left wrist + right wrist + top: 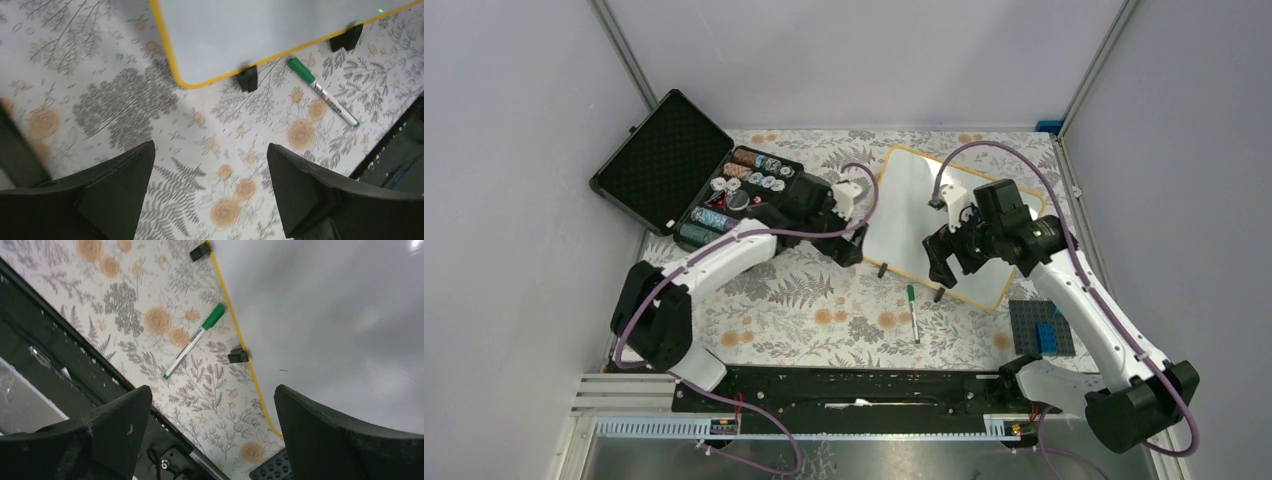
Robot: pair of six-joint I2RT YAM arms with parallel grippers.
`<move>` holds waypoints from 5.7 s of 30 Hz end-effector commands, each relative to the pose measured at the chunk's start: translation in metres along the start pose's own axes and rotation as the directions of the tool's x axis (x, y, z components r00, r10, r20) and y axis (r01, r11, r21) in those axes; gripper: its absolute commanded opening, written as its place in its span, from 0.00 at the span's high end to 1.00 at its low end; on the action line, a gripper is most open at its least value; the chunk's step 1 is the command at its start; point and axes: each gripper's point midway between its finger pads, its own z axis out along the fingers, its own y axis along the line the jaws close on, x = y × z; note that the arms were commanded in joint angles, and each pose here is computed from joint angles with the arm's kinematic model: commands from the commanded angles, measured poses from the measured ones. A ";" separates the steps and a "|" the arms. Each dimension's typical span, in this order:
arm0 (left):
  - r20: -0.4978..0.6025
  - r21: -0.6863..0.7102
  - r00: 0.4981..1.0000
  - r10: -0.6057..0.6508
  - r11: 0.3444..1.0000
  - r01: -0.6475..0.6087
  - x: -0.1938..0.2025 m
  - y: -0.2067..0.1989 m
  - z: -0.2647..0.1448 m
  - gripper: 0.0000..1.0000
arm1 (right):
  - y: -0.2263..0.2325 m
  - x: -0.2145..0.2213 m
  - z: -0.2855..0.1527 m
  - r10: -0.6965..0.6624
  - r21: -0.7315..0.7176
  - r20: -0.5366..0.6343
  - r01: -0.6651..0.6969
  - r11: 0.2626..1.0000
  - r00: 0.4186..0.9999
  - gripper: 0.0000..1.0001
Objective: Write a sentence on the whiteboard
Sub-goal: Adjust the whiteboard stand at the center of the board, then adjust the whiteboard on the whiteboard stand.
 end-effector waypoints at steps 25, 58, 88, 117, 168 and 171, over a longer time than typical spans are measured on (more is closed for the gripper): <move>0.080 -0.265 0.985 -0.155 0.949 0.171 0.008 -0.049 0.128 0.55 | -0.051 -0.049 -0.067 0.222 0.123 0.326 -0.274 0.954 0.919 0.01; 0.297 -0.526 0.852 -0.431 0.671 0.523 0.014 0.026 0.086 1.00 | -0.051 -0.047 -0.042 0.217 0.060 0.317 -0.247 0.967 0.923 0.01; -0.032 0.089 0.930 -0.366 0.926 0.367 -0.016 -0.077 0.055 0.26 | -0.069 -0.020 0.061 0.199 0.174 0.239 -0.244 0.954 0.950 0.28; 0.357 0.209 0.929 -0.095 0.978 0.020 -0.062 0.042 -0.057 0.21 | -0.102 -0.011 0.151 0.114 0.216 0.215 -0.161 0.963 0.970 0.54; 0.248 0.272 0.951 -0.186 0.955 0.116 -0.028 0.091 -0.021 1.00 | -0.102 0.005 0.165 0.106 0.195 0.116 -0.127 0.972 0.988 1.00; 0.241 0.272 0.950 -0.199 0.953 0.130 -0.027 0.092 -0.020 0.73 | -0.096 -0.001 0.163 0.095 0.161 0.129 -0.115 0.980 0.987 1.00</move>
